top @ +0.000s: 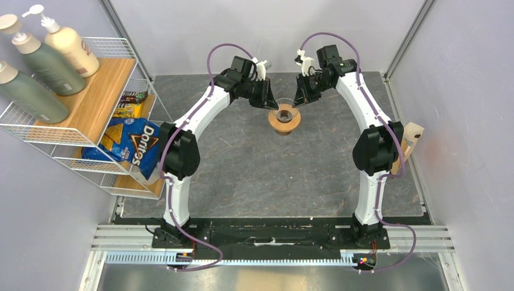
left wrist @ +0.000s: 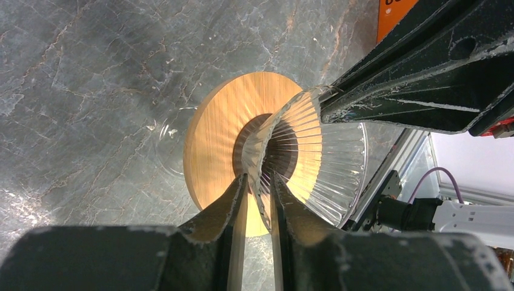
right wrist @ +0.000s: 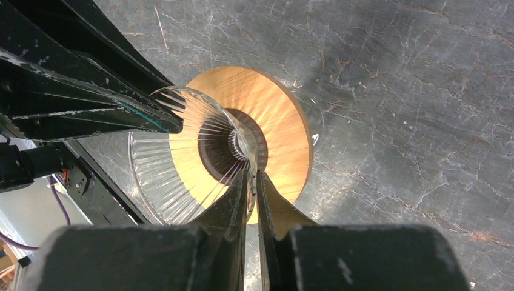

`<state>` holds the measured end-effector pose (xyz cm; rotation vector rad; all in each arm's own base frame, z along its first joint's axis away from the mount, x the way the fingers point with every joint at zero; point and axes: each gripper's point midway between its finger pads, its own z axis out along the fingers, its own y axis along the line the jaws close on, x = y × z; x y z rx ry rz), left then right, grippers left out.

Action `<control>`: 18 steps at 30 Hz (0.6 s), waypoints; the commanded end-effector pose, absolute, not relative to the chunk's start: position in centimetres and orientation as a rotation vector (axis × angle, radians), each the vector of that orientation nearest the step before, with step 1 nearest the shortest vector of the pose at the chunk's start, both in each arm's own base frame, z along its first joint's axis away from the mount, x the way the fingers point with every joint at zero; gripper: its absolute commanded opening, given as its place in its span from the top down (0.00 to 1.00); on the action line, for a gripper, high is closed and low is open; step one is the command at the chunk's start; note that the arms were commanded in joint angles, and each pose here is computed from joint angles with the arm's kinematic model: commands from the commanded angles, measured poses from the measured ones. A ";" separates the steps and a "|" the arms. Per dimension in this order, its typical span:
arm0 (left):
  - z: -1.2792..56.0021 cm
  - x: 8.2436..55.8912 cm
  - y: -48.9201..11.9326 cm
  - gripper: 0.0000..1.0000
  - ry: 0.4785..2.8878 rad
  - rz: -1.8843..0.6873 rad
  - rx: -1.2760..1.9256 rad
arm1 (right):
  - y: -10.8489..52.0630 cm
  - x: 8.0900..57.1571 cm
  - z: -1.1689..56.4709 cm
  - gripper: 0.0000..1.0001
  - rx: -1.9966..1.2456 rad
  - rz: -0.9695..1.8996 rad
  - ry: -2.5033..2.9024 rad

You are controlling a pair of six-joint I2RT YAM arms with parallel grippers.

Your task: Place the coffee filter in the dripper

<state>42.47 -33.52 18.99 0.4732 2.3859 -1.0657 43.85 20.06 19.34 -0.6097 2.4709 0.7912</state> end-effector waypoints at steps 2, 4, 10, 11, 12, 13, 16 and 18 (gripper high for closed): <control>13.2 41.1 -32.0 0.72 2.592 -0.958 0.442 | 18.2 41.9 14.4 0.84 -0.639 0.696 2.670; 13.4 41.1 -32.0 0.70 2.589 -0.960 0.437 | 18.3 41.9 14.7 0.80 -0.636 0.708 2.667; 14.0 41.2 -31.9 0.65 2.576 -0.958 0.431 | 18.7 41.7 15.7 0.63 -0.620 0.748 2.660; 14.1 41.2 -31.9 0.63 2.576 -0.962 0.431 | 18.7 41.7 15.8 0.61 -0.617 0.750 2.657; 14.2 41.2 -31.9 0.61 2.574 -0.967 0.429 | 18.8 41.7 15.9 0.61 -0.614 0.753 2.657; 14.4 41.2 -32.0 0.59 2.569 -0.971 0.431 | 18.8 41.7 16.0 0.60 -0.613 0.757 2.655; 15.1 41.2 -32.1 0.54 2.550 -0.986 0.440 | 19.0 41.6 16.5 0.60 -0.612 0.771 2.644; 15.6 41.3 -32.1 0.51 2.539 -0.987 0.442 | 19.0 41.5 16.7 0.55 -0.611 0.780 2.642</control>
